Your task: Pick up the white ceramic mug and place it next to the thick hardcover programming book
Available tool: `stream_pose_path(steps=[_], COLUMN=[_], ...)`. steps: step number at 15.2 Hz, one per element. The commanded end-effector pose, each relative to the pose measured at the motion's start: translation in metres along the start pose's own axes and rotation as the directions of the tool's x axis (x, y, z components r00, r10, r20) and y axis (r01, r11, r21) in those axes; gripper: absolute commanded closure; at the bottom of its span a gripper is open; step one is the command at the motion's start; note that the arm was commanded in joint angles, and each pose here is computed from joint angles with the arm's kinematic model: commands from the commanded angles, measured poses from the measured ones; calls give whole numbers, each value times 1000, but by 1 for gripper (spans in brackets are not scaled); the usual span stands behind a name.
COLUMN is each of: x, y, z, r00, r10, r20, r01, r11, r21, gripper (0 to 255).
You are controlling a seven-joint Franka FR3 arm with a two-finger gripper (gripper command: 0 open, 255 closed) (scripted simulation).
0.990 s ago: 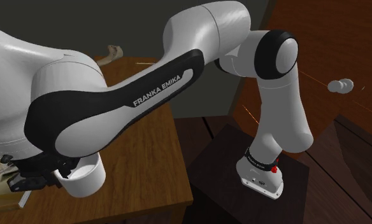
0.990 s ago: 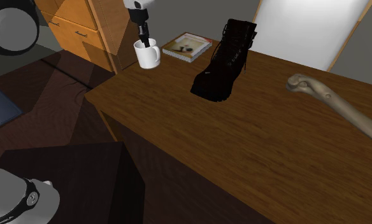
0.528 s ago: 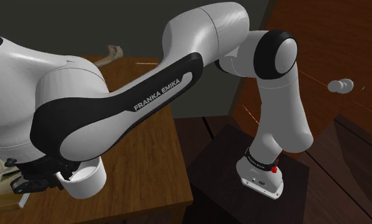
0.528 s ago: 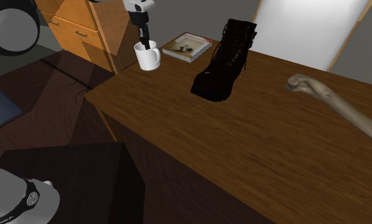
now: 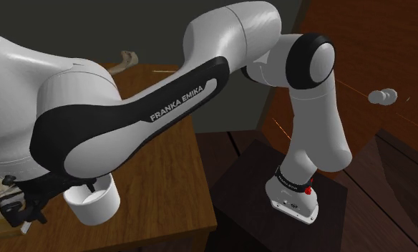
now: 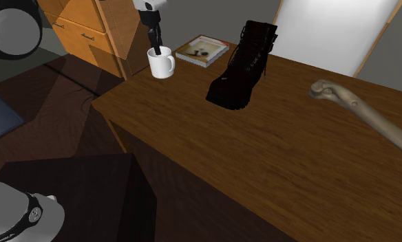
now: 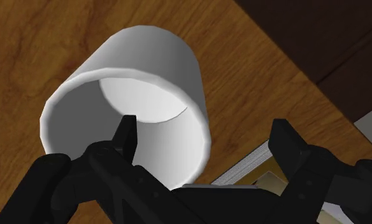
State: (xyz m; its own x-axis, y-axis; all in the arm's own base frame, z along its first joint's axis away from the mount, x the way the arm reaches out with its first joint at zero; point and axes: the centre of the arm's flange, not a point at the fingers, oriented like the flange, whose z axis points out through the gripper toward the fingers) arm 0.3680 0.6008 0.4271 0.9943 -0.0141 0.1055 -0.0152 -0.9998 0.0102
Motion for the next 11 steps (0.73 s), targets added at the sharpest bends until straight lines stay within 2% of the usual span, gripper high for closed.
stream_pose_path(steps=[1, 3, 11], x=[-1, -1, -1], y=[0, 0, 0], z=[-20, -43, -43], r00=[1000, 1000, 1000], r10=[0, 0, 0], r20=[0, 0, 0], r01=[0, 0, 0], r11=[1000, 1000, 1000], r21=[0, 0, 0], gripper=[0, 0, 0])
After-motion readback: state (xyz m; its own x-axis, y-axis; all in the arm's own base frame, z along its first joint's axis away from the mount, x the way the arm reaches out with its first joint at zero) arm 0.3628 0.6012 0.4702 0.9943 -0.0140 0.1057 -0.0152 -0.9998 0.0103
